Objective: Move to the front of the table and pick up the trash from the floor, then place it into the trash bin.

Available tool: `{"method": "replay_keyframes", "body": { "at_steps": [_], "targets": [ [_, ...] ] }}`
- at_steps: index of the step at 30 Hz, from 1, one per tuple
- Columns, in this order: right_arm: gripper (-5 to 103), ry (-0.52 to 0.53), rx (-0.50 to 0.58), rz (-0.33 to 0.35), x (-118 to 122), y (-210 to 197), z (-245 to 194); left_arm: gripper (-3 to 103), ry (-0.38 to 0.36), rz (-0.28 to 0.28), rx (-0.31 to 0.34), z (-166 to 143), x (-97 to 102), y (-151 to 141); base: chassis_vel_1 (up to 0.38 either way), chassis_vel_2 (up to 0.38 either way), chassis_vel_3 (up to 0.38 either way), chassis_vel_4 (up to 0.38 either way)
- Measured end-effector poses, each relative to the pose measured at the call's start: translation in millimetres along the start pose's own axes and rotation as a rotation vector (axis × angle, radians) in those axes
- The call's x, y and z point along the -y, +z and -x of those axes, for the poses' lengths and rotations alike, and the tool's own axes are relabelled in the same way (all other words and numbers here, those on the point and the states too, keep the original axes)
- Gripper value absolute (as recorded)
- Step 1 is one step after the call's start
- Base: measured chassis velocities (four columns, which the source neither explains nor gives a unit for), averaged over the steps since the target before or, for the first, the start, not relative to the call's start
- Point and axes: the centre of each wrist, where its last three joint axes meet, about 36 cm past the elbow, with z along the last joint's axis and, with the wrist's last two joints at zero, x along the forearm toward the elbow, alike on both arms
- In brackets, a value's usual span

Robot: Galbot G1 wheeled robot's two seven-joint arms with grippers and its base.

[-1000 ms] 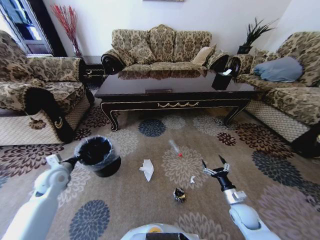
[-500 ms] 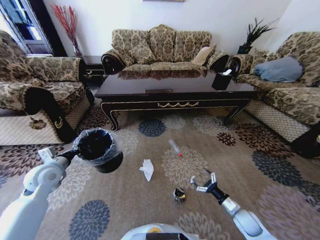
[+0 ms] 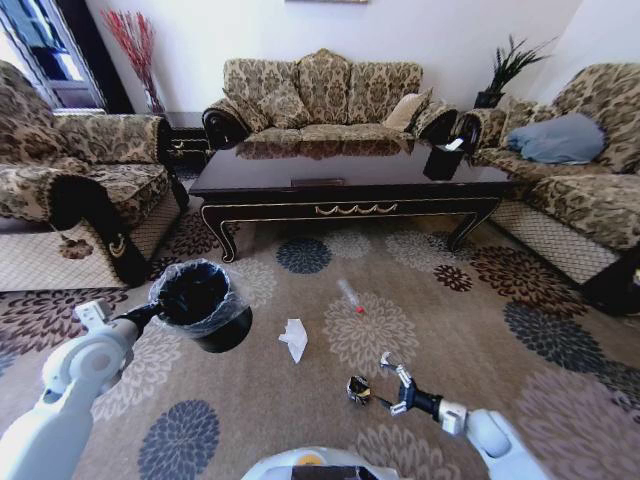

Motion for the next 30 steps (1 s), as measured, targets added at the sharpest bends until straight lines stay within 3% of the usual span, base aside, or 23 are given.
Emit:
{"method": "replay_keyframes", "body": {
  "at_steps": [11, 18, 30],
  "targets": [
    [100, -0.062, 0.055, 0.074, -15.8, 5.1, 30.2, 4, 0.0, -0.013, -0.013, -10.2, 0.8, -2.6, 0.0, 0.0, 0.0, 0.0],
    [100, -0.073, 0.061, 0.061, -14.0, 3.3, 50.8, 4, 0.003, -0.021, -0.006, -17.9, -0.4, -9.4, 0.0, 0.0, 0.0, 0.0],
    [100, -0.098, 0.052, 0.102, -25.3, 14.1, 62.1, 4, 0.007, -0.032, -0.008, -22.0, 1.0, -11.1, 0.0, 0.0, 0.0, 0.0]
  ]
}}
